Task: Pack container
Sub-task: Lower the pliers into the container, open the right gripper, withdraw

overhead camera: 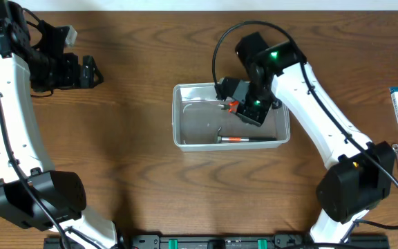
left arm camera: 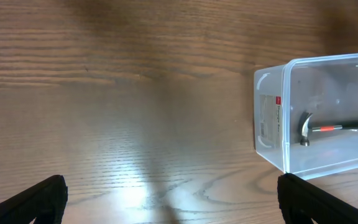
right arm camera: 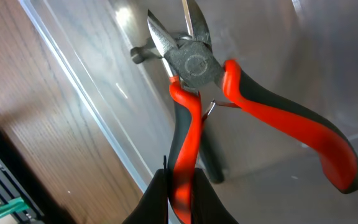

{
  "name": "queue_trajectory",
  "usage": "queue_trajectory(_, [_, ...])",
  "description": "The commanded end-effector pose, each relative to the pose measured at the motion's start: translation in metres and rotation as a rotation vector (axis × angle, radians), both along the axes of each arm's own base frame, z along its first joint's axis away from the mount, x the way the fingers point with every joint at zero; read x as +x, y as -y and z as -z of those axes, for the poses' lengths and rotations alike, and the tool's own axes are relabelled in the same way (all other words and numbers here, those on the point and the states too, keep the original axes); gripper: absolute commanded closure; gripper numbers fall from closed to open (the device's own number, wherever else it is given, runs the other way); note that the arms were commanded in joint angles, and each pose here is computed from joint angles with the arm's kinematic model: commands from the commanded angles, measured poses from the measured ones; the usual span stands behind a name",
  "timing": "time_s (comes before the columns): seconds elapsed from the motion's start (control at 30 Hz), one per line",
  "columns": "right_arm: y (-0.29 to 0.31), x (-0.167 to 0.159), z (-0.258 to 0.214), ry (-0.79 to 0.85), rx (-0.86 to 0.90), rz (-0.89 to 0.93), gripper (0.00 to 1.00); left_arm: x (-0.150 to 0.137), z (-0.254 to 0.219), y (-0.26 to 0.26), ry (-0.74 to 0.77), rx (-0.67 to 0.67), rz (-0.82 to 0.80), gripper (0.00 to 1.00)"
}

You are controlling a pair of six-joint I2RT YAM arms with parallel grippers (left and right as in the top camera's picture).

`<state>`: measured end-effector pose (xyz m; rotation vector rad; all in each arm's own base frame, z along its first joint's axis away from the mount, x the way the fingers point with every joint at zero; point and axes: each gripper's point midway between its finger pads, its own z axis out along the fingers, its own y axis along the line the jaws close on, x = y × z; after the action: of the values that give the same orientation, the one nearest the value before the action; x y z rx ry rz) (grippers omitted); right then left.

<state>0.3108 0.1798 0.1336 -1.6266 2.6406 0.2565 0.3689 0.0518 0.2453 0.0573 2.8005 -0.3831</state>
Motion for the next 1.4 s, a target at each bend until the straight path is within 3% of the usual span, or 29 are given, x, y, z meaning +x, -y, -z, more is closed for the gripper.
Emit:
queue_trajectory(0.0, [-0.007, -0.008, 0.01, -0.036, 0.031, -0.015, 0.94, -0.001, 0.0, -0.002, 0.0, 0.01, 0.004, 0.02])
queue_trajectory(0.37, [-0.008, -0.006, 0.05, -0.02, 0.042, 0.002, 0.82, -0.001, 0.0, -0.002, 0.0, 0.01, 0.004, 0.02])
queue_trajectory(0.7, [-0.007, 0.006, 0.054, 0.01, 0.059, 0.076, 0.72, -0.001, 0.0, -0.002, 0.0, 0.01, 0.004, 0.02])
queue_trajectory(0.93, [-0.016, 0.025, 0.03, 0.052, 0.092, 0.202, 0.35, -0.001, 0.0, -0.002, 0.0, 0.01, 0.004, 0.02])
queue_trajectory(1.07, [-0.025, 0.045, -0.014, 0.115, 0.141, 0.272, 0.01, -0.001, 0.0, -0.002, 0.0, 0.01, 0.004, 0.02])
queue_trajectory(1.23, [-0.021, 0.056, -0.086, 0.187, 0.185, 0.351, 0.01, -0.003, 0.001, -0.001, -0.01, 0.007, 0.004, 0.02])
queue_trajectory(1.37, [0.016, 0.042, -0.119, 0.211, 0.081, 0.426, 0.01, -0.006, 0.002, -0.001, -0.022, 0.003, 0.004, 0.02])
